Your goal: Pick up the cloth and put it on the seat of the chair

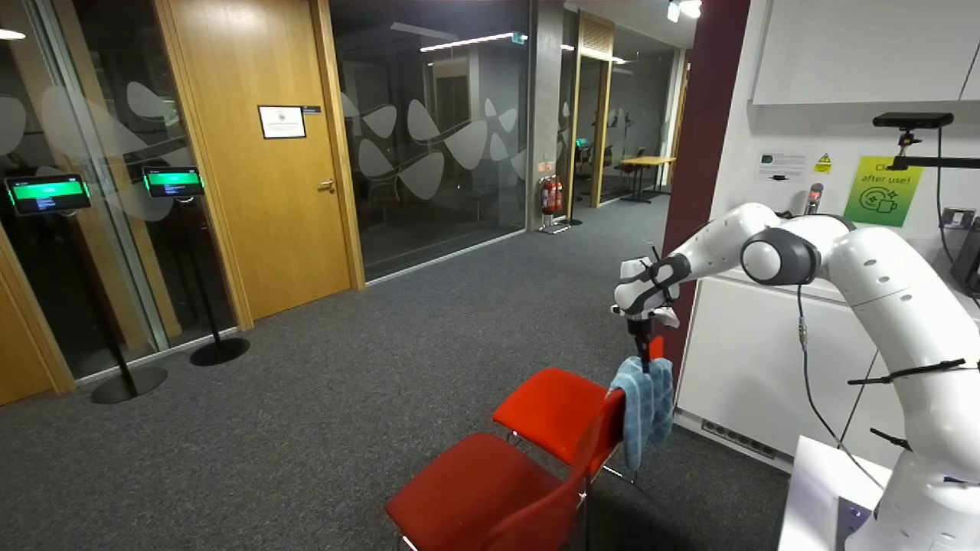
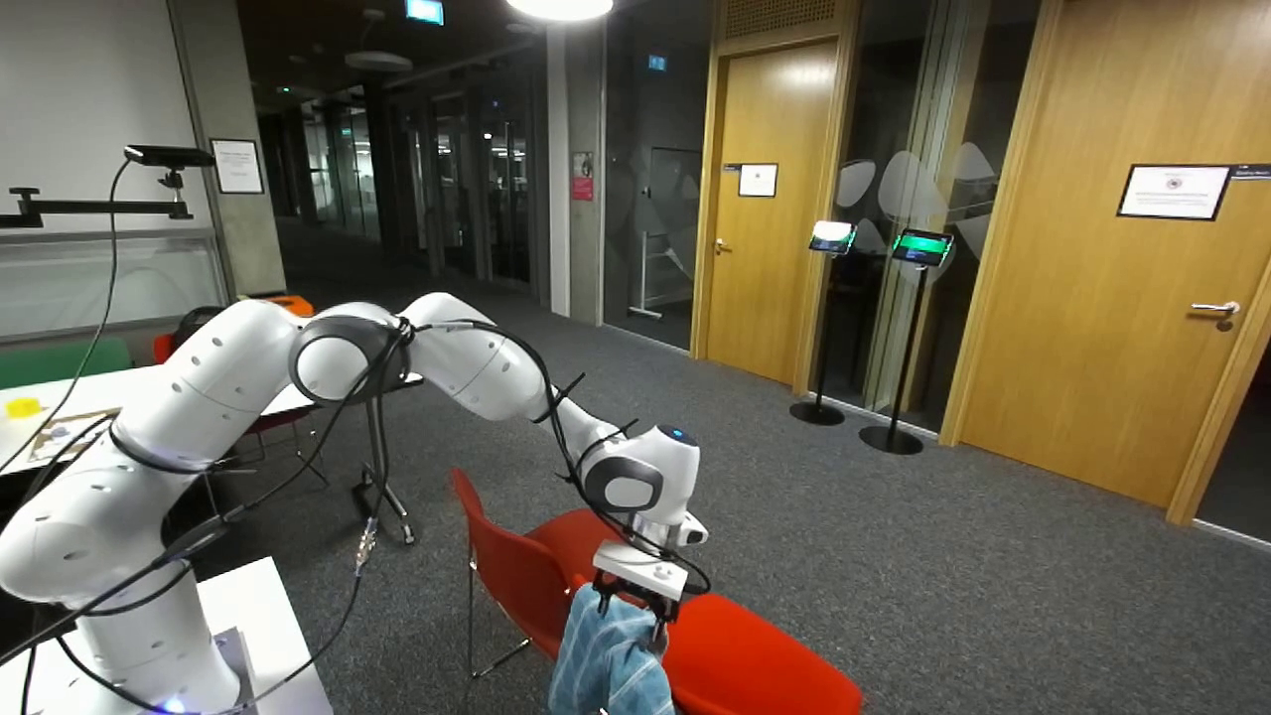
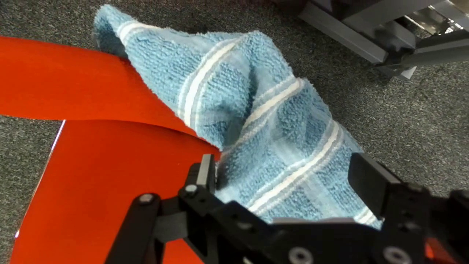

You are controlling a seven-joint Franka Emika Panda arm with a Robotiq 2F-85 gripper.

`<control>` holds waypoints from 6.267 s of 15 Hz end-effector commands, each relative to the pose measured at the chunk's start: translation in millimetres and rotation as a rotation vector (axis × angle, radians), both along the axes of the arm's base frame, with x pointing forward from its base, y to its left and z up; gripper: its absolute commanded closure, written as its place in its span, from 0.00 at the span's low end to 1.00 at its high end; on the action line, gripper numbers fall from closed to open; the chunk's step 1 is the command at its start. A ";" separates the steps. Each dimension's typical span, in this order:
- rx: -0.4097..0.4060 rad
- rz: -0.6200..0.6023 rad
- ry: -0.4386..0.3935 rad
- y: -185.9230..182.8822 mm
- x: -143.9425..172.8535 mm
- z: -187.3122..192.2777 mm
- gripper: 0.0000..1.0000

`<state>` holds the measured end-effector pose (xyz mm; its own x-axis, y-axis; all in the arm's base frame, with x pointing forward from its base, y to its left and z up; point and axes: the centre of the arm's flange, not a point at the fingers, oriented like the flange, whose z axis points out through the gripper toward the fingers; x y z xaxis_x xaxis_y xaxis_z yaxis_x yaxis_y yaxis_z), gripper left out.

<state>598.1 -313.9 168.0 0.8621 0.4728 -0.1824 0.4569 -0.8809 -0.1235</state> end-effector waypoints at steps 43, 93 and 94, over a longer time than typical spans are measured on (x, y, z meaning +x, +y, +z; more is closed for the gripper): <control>0.063 0.304 -0.354 54.9 84.8 254.9 0.96; 0.096 -0.115 -0.469 79.2 51.0 255.2 0.00; 0.090 -0.172 -0.462 81.3 51.1 251.0 0.00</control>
